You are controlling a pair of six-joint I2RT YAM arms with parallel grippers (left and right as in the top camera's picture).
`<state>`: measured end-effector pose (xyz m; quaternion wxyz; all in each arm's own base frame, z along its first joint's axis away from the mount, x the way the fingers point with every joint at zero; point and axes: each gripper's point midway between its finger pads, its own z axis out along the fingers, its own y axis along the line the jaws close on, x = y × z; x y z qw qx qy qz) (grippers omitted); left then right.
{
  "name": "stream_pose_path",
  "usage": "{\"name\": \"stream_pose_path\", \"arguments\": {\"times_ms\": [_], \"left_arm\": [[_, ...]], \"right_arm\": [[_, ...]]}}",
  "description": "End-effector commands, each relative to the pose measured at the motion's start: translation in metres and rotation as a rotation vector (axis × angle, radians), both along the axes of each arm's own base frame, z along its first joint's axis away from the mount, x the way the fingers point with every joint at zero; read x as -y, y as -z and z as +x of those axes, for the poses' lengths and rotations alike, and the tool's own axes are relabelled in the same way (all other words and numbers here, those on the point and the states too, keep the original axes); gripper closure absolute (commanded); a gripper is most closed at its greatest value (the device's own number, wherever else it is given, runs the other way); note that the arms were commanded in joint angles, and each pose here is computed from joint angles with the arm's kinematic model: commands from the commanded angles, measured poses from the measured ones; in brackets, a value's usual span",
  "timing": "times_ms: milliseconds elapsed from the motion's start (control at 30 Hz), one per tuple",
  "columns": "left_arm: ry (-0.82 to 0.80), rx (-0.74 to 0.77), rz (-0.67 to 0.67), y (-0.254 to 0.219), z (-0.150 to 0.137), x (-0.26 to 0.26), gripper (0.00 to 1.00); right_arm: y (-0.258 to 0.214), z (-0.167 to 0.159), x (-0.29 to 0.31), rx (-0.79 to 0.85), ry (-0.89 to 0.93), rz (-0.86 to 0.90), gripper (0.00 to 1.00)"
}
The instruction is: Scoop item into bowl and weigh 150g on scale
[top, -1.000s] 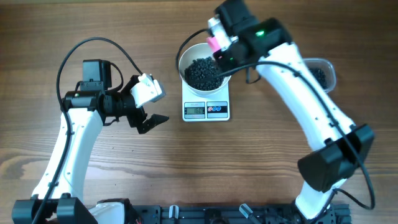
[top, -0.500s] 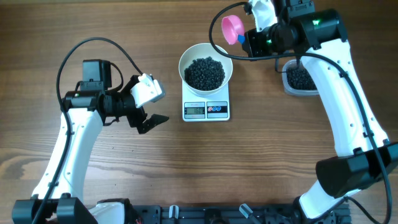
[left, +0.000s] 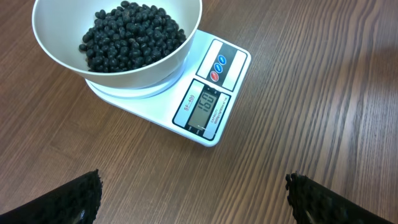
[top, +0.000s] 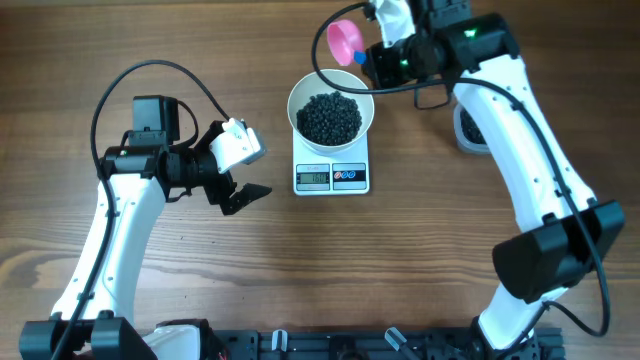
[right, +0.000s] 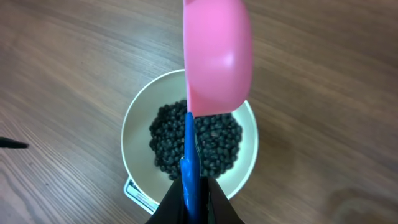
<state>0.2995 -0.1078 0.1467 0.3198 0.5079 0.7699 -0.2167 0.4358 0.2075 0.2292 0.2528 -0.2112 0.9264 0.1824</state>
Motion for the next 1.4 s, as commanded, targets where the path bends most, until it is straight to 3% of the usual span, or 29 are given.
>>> {"name": "stream_pose_path", "arguments": {"times_ms": [0, 400, 767, 1033, 1367], "left_arm": [[-0.005, -0.003, -0.006, -0.001, 0.001, 0.0, 0.0], [-0.005, -0.003, -0.006, -0.001, 0.001, 0.0, 0.0], [-0.005, -0.003, -0.006, -0.001, 0.001, 0.0, 0.0], [-0.005, -0.003, -0.006, -0.001, 0.001, 0.0, 0.0], [-0.005, -0.003, -0.006, -0.001, 0.001, 0.0, 0.0]], "right_arm": [[0.011, 0.007, -0.002, -0.096, 0.148, 0.066, 0.96], [0.01, 0.016, 0.004, -0.076, 0.229, 0.057, 0.96], [0.029, -0.011, 0.008, 0.02, 0.002, -0.333, 0.96], [0.053, -0.017, 0.008, -0.009, -0.158, -0.413, 0.96], [0.078, -0.017, -0.011, -0.052, -0.213, -0.387, 0.96]]}}
